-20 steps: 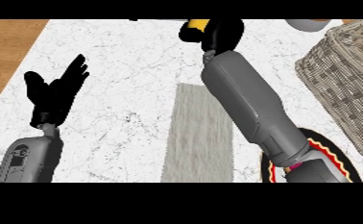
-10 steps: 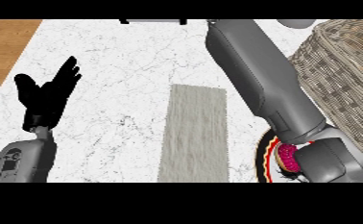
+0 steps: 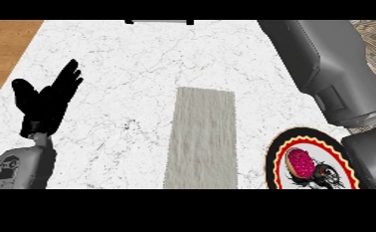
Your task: Pick the lemon from the placemat and place it in the basket
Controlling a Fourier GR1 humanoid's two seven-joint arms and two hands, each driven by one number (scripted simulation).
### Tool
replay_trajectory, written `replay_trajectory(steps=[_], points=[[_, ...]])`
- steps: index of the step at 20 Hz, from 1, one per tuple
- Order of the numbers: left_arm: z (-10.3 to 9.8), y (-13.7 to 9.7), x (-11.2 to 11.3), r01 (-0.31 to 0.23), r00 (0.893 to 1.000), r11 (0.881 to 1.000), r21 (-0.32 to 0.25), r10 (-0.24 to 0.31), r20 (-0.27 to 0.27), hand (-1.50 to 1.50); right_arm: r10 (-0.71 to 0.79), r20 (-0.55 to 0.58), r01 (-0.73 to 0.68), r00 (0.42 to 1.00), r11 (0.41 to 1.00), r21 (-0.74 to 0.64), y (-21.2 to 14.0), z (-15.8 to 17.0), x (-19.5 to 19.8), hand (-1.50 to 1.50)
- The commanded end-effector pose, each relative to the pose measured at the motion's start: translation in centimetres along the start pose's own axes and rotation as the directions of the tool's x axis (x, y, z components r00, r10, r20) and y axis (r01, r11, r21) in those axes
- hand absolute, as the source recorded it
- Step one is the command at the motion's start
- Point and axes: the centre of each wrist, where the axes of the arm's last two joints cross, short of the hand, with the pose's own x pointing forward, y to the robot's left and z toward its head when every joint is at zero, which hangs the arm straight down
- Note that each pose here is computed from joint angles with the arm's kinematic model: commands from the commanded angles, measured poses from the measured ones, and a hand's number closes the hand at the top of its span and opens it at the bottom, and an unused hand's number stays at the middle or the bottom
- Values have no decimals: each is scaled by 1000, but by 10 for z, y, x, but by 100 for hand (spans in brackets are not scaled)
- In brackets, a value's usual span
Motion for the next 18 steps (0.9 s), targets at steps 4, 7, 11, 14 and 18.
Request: replay_trajectory(steps=[4, 7, 11, 14, 18], points=[[-3, 14, 6, 0, 1000, 1000, 16, 1, -6, 0, 134, -172, -151, 976, 985, -88, -8, -49, -30, 150], [-2, 6, 7, -3, 1000, 1000, 6, 4, -14, 0, 144, -190, -168, 971, 979, -114, -18, -65, -33, 150], [-3, 5, -5, -30, 999, 999, 29, 30, -12, 0, 166, -223, -195, 961, 974, -117, -13, -84, -76, 150], [-2, 27, 2, -8, 1000, 1000, 20, 8, -5, 0, 163, -206, -188, 965, 977, -104, -11, -90, -101, 150], [-3, 10, 2, -7, 1000, 999, 34, 7, -8, 0, 189, -215, -217, 958, 970, -115, -10, -99, -143, 150]])
